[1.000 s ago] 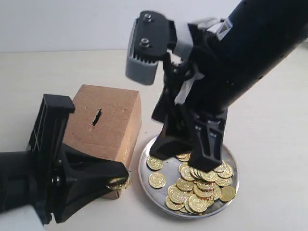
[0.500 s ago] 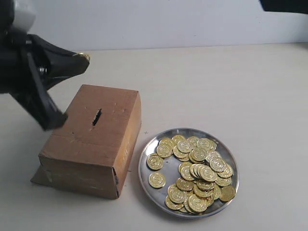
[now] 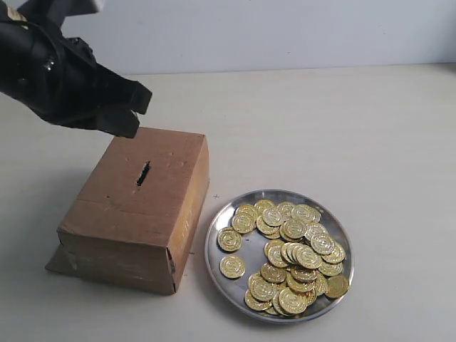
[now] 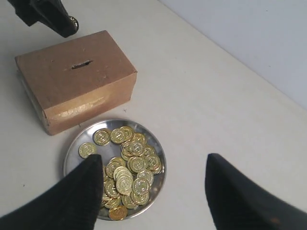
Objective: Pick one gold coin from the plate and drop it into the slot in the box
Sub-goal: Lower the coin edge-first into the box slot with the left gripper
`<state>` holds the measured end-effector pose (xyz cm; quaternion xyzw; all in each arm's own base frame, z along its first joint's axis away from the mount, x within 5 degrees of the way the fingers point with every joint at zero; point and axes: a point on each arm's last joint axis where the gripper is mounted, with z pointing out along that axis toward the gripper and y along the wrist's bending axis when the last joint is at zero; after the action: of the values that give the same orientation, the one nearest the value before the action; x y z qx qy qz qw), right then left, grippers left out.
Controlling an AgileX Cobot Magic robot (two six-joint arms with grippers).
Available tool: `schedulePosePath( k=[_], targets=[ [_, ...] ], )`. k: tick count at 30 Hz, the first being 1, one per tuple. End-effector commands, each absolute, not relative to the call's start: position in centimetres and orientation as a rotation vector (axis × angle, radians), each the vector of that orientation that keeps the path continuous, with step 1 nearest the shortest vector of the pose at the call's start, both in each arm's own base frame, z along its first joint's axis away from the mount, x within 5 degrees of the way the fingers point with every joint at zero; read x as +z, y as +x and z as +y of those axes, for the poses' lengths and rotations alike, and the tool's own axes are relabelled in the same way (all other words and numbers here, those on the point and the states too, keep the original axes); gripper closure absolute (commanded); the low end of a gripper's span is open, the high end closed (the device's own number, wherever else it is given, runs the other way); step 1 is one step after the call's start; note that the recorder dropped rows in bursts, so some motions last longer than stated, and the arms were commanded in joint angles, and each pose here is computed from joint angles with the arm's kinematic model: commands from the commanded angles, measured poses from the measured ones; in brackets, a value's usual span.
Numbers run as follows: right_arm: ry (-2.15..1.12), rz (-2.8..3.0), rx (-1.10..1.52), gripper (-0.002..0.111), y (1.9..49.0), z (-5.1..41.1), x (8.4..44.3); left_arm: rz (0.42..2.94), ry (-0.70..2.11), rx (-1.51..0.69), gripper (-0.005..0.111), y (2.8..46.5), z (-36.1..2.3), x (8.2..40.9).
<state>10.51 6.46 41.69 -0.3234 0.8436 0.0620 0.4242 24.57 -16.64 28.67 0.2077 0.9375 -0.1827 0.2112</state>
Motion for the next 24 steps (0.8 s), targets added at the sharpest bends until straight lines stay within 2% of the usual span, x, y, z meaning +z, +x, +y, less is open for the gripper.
schedulePosePath(
  k=[1,5,13,24],
  targets=[
    [-0.834,2.137,0.148,0.049,10.6,6.6,40.7,2.69,0.426,-0.514,0.107,25.8,-17.1,27.1],
    [-0.854,2.181,0.136,0.049,10.8,6.7,39.1,2.745,0.348,-0.506,0.107,26.6,-17.5,25.5],
    [-0.859,2.166,0.139,0.049,11.4,7.2,37.5,2.792,0.361,-0.446,0.107,27.4,-17.7,23.5],
    [-0.856,2.155,0.142,0.049,11.5,7.2,37.4,2.801,0.362,-0.385,0.107,27.6,-17.4,23.2]
  ],
)
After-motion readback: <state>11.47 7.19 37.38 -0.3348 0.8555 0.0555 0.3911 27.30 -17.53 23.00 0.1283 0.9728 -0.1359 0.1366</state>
